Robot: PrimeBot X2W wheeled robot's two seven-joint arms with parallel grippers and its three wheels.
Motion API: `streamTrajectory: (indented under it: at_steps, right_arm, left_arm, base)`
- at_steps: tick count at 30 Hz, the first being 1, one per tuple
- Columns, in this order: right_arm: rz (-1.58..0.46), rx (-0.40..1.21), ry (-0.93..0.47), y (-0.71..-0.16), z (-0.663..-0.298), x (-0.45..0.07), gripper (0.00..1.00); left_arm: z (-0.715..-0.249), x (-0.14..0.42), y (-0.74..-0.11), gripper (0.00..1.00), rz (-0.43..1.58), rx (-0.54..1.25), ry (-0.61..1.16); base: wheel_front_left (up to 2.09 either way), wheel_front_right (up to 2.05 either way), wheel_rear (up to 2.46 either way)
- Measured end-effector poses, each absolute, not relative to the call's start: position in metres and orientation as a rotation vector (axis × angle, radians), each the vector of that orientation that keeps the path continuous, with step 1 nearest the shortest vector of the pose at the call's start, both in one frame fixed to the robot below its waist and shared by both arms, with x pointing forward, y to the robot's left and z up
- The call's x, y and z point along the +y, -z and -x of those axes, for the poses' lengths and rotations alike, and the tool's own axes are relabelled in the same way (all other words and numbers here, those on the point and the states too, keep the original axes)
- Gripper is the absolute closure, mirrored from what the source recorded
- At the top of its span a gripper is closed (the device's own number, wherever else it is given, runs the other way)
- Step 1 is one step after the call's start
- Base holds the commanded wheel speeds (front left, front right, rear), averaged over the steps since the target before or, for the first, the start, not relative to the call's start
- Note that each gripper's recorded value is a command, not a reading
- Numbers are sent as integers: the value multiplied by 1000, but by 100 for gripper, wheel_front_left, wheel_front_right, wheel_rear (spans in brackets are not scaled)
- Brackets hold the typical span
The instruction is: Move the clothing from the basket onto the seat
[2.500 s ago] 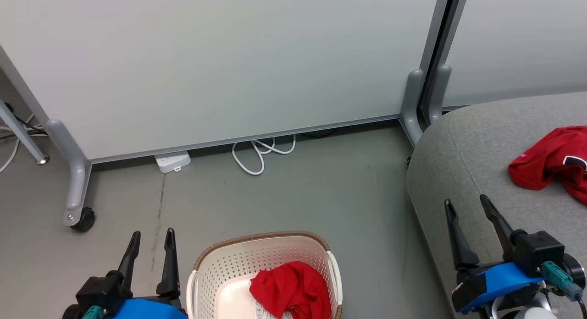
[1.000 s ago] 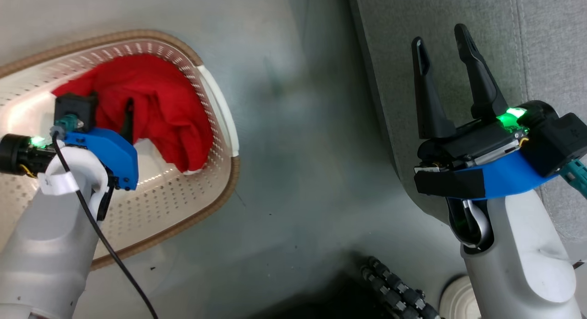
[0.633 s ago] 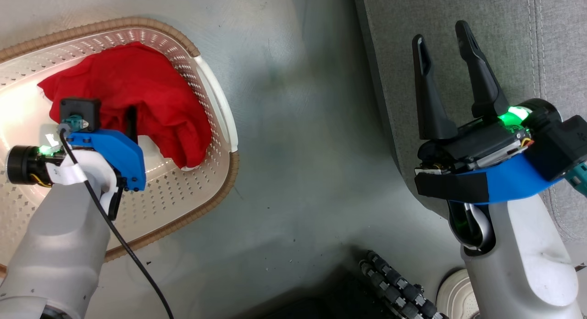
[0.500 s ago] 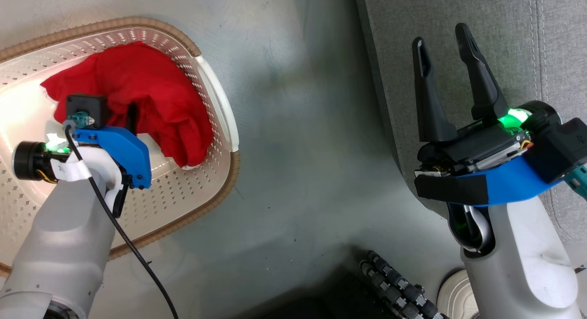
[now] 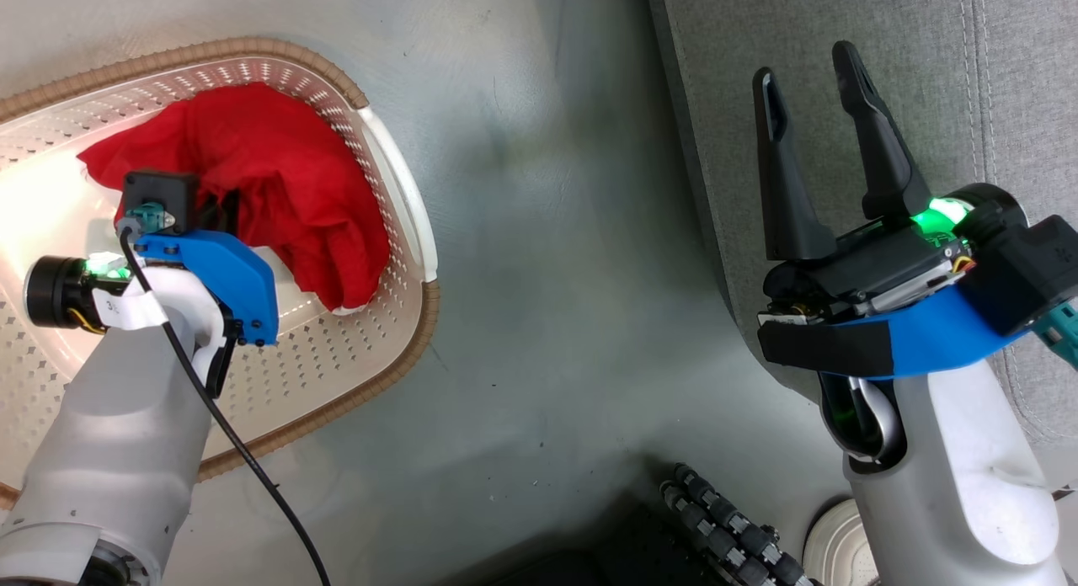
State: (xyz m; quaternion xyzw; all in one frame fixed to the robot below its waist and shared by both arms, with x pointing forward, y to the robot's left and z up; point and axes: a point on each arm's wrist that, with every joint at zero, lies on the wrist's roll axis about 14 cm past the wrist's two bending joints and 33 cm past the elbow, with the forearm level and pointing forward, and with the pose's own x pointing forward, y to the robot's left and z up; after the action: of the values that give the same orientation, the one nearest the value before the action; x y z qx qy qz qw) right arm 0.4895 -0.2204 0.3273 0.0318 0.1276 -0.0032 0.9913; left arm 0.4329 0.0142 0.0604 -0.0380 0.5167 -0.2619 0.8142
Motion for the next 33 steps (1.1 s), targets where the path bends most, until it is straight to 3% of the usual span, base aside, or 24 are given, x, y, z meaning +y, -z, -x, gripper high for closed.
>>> streamTrajectory:
  at_steps: [8,15,23,33]
  right_arm:
    - [-69,242,-8,-335,-492,-216,0]
    - [-26,206,-22,-361,-491,-215,0]
    - [9,171,-45,-404,-472,-205,0]
    - [-23,86,-108,-470,-439,-174,0]
  left_arm:
    - [-436,16,-67,100,81,1088,549]
    - [-437,7,-112,100,120,1022,543]
    - [-434,-8,-202,100,142,867,574]
    - [-446,-18,-343,100,103,531,632]
  base:
    - [0,0,0]
    - [0,0,0]
    - [0,0,0]
    - [0,0,0]
